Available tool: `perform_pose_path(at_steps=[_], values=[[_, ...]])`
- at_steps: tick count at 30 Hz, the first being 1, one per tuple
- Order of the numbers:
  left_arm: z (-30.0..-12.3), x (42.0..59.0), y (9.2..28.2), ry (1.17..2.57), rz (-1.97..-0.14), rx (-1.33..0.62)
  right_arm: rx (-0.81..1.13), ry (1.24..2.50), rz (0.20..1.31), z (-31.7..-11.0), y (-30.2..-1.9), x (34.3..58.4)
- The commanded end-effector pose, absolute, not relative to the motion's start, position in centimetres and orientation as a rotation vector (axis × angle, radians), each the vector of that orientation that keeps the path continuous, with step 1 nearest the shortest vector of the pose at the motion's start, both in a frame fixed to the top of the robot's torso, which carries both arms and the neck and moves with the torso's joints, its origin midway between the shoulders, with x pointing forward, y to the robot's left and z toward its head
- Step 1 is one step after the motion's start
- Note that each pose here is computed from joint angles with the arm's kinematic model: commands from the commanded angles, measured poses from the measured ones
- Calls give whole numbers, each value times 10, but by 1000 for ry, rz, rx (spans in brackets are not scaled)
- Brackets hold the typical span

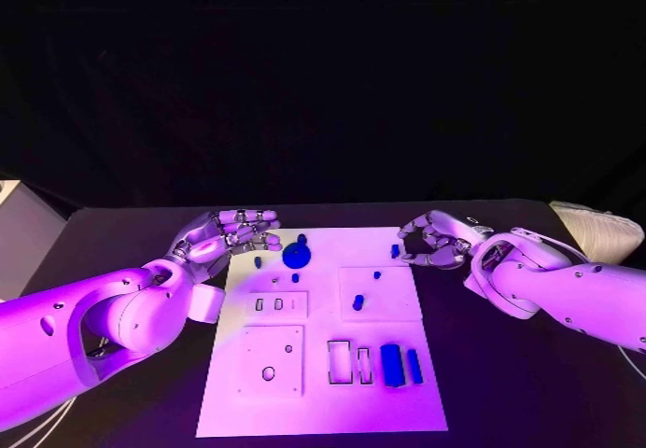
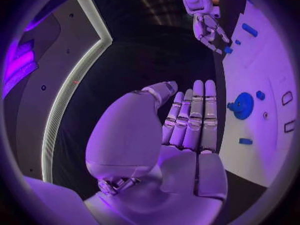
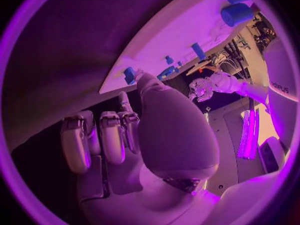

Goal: Assemble the parts on the task board

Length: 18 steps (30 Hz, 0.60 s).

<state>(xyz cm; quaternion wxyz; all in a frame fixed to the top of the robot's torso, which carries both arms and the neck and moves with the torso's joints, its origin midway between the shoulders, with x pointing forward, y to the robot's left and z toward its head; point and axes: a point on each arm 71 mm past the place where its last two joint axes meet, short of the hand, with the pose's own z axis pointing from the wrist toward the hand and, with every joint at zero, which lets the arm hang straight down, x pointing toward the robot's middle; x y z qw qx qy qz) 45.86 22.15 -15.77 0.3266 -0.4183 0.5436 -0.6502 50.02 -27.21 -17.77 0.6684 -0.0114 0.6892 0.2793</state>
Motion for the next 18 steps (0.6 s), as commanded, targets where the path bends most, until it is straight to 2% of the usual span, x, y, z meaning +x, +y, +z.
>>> perform_pose_path(at_steps=[1, 18], values=[[-156, 458, 219, 1426, -1730, -1080, -45, 1564, 627, -180, -268, 502], [-156, 458, 220, 1427, -1727, -1080, -34, 1589, 631, -190, -259, 503]])
